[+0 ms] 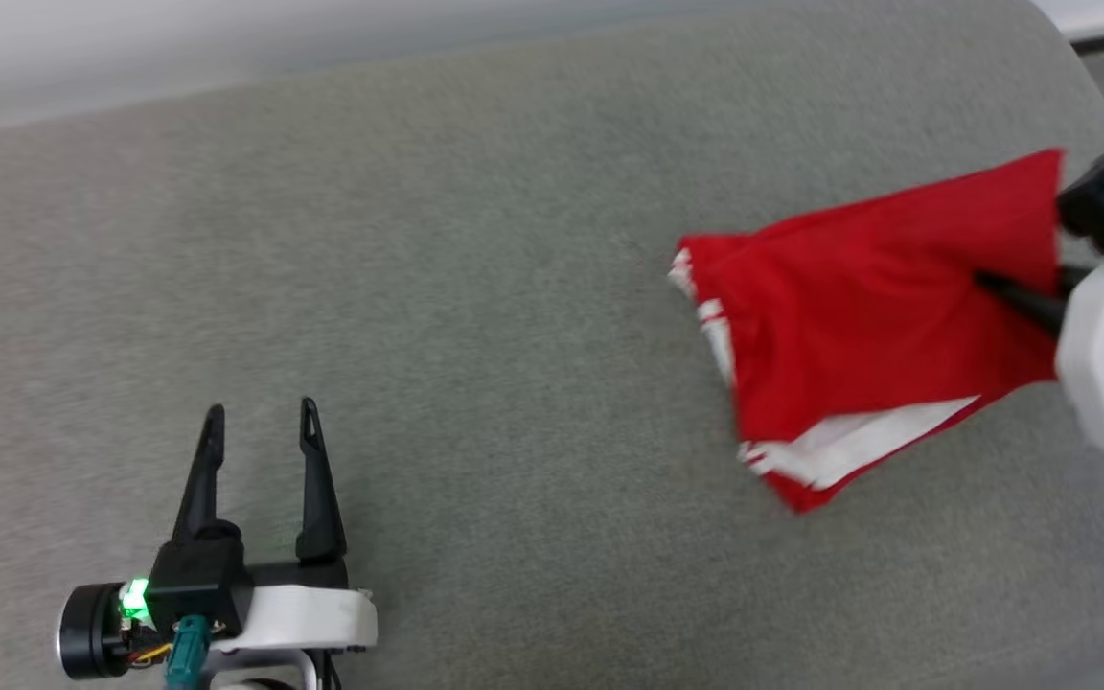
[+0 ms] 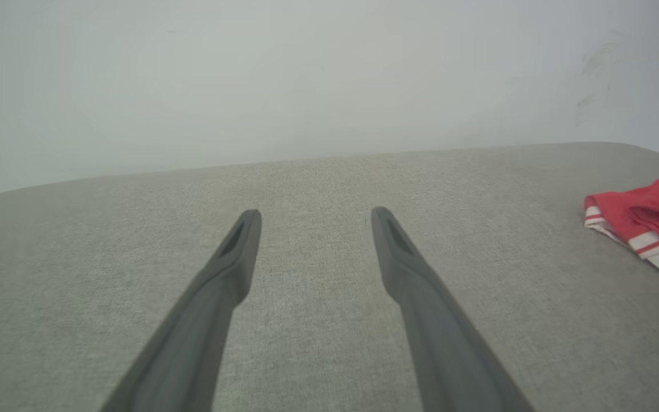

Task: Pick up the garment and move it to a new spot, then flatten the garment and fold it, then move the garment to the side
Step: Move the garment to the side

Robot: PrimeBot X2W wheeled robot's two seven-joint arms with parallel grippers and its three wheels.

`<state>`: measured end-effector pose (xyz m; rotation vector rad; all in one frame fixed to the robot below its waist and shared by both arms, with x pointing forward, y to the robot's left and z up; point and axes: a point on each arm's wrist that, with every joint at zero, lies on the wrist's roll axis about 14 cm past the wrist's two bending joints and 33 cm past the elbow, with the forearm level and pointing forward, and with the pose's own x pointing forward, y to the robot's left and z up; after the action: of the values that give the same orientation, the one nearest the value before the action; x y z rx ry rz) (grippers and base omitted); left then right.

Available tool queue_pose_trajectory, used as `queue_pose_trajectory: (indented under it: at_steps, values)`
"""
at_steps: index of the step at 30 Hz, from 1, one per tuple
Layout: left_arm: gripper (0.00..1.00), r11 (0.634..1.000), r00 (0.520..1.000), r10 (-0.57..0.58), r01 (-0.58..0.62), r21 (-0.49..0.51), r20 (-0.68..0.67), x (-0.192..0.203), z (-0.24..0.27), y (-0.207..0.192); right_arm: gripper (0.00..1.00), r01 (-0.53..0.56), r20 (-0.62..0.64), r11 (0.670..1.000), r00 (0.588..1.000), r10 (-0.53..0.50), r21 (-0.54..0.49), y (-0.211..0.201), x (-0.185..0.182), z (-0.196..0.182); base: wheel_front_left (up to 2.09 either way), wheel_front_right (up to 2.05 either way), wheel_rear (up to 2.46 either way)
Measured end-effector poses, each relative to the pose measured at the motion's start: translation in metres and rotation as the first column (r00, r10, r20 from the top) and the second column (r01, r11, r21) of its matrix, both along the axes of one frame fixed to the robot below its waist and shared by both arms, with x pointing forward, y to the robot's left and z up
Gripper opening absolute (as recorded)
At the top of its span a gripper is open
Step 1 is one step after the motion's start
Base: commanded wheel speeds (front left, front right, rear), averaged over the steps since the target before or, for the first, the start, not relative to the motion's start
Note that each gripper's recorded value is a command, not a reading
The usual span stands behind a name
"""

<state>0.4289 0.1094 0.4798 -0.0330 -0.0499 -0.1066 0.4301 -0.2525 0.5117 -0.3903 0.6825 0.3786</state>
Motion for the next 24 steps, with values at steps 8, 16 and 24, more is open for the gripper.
queue_pose_trajectory:
  at_steps: [8, 16, 24]
  values:
    - [1.00, 0.998, 0.997, -0.062, 0.061, -0.006, -0.037, 0.027, -0.028, -0.019, 0.00, 0.217, 0.000, 0.951, 0.975, -0.222, -0.219, -0.112, 0.007, -0.015, 0.00, 0.00, 0.00]
    - [1.00, 0.997, 0.996, -0.077, 0.078, 0.004, -0.053, 0.044, -0.048, -0.019, 0.00, 0.354, 0.001, 0.879, 0.928, -0.373, -0.318, -0.177, 0.020, -0.037, 0.00, 0.00, 0.00]
    - [1.00, 0.996, 0.993, -0.083, 0.084, 0.009, -0.080, 0.053, -0.069, -0.019, 0.00, 0.413, 0.018, 0.820, 0.896, -0.443, -0.396, -0.212, 0.034, -0.061, 0.00, 0.00, 0.00]
